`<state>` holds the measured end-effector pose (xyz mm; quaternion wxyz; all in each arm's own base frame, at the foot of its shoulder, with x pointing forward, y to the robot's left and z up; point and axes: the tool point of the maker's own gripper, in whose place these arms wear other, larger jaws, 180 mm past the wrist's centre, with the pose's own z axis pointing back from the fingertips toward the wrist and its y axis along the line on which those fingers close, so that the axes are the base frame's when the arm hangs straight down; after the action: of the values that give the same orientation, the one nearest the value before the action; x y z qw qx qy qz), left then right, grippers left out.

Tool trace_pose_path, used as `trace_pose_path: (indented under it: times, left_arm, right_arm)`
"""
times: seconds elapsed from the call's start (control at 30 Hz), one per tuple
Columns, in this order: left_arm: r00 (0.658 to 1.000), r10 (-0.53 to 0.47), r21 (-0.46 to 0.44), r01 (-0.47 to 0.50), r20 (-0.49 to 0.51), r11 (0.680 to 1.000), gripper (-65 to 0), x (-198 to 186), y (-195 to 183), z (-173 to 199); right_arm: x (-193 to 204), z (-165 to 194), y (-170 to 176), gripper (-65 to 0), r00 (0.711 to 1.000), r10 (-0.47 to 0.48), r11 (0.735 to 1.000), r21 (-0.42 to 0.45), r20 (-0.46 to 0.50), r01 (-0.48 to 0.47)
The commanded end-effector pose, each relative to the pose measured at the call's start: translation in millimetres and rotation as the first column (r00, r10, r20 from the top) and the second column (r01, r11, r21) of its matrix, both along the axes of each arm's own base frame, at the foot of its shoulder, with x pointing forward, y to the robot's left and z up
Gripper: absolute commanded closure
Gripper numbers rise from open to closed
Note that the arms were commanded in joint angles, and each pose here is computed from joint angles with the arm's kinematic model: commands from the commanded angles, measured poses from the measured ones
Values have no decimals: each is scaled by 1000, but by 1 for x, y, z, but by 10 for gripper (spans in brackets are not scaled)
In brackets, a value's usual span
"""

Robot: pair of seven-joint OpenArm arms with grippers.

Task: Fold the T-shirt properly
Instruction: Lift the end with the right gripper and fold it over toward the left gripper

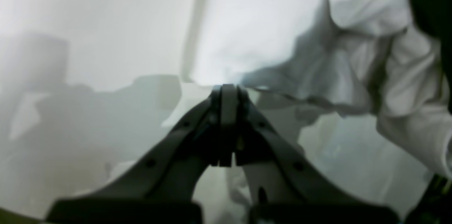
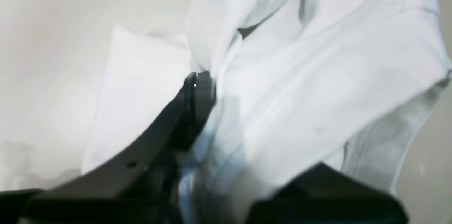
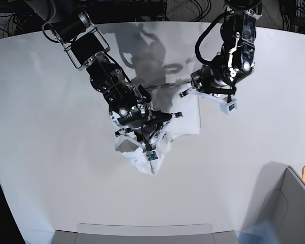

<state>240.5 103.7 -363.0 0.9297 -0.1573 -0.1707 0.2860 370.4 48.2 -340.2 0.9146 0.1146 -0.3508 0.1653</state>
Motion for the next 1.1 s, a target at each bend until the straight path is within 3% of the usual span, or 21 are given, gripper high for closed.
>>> trace_pose_path:
  times: [0.0,0.27,0.4,0.5,0.6,0.73,0.93,1.07]
  left_arm:
    - [999,44,-3,-44,2,999,0,1,11,4]
    - [965,264,36,-264,2,964,0,-7,79,3]
    - [949,316,50,-315,-5,948,0,-14,95,2]
    - [948,319,50,-318,-7,947,0,-15,96,1]
    - [948,319,56,-317,-25,947,0,-22,96,-3]
    - [947,320,61,-318,-32,946,0,-25,97,-5]
    - [922,385,77,-382,-36,921,0,-34,116,-6]
    - [896,442,93,-437,-43,895,0,-39,136,-8]
  right_arm:
    - [13,23,11,0,996,14,999,32,83,-16]
    - [0,31,46,0,957,249,967,12,149,-253]
    - [-3,19,56,0,953,280,959,7,113,-283]
    - [-10,11,67,-71,943,319,948,-14,94,-319]
    - [-28,9,83,-215,910,404,915,-39,98,-402]
    - [-46,26,105,-330,841,519,854,-45,154,-519]
    - [-73,41,132,-334,721,665,737,-17,195,-675]
    - [-81,52,140,-334,703,678,710,56,214,-702]
